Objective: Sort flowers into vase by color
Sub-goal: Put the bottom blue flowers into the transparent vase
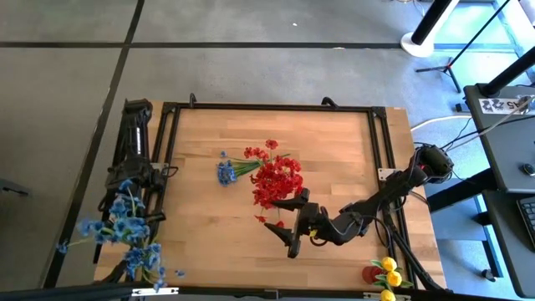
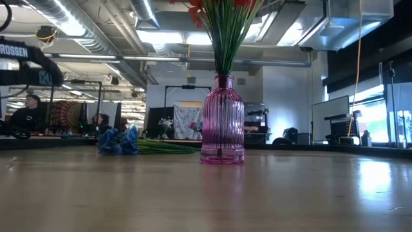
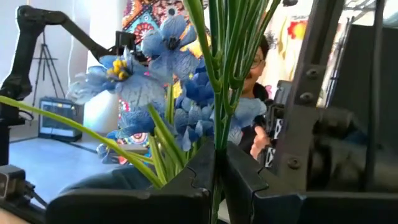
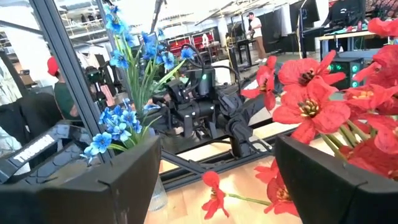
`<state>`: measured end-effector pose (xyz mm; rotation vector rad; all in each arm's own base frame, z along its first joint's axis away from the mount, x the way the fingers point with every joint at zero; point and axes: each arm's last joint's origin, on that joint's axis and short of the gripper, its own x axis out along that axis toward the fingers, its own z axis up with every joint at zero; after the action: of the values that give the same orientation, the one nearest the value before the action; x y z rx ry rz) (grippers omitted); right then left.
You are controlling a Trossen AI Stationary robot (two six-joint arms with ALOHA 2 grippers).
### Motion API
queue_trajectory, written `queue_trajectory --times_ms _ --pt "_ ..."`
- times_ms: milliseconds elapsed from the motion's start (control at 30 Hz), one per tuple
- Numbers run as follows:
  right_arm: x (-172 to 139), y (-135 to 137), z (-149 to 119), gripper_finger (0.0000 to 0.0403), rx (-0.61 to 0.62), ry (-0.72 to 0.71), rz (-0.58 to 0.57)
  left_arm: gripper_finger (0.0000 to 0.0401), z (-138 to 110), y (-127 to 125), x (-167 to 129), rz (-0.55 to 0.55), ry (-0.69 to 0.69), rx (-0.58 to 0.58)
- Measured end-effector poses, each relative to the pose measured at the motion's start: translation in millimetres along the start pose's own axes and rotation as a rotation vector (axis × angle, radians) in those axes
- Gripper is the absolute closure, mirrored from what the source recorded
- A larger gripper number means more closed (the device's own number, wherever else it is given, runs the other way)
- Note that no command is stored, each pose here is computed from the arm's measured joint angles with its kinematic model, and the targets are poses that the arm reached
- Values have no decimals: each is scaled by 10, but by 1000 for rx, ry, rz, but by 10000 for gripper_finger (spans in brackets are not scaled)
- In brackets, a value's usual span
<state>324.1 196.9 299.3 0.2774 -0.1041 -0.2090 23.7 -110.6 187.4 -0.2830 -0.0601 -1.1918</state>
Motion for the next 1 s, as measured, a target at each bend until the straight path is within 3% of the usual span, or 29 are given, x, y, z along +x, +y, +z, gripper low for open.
queue_trajectory --times_ms 467,1000 --pt "0 -8 2 91 1 -6 -26 386 -118 -19 194 44 37 -3" --pt "0 -8 -3 91 -4 -2 -27 371 -274 30 207 183 147 -136"
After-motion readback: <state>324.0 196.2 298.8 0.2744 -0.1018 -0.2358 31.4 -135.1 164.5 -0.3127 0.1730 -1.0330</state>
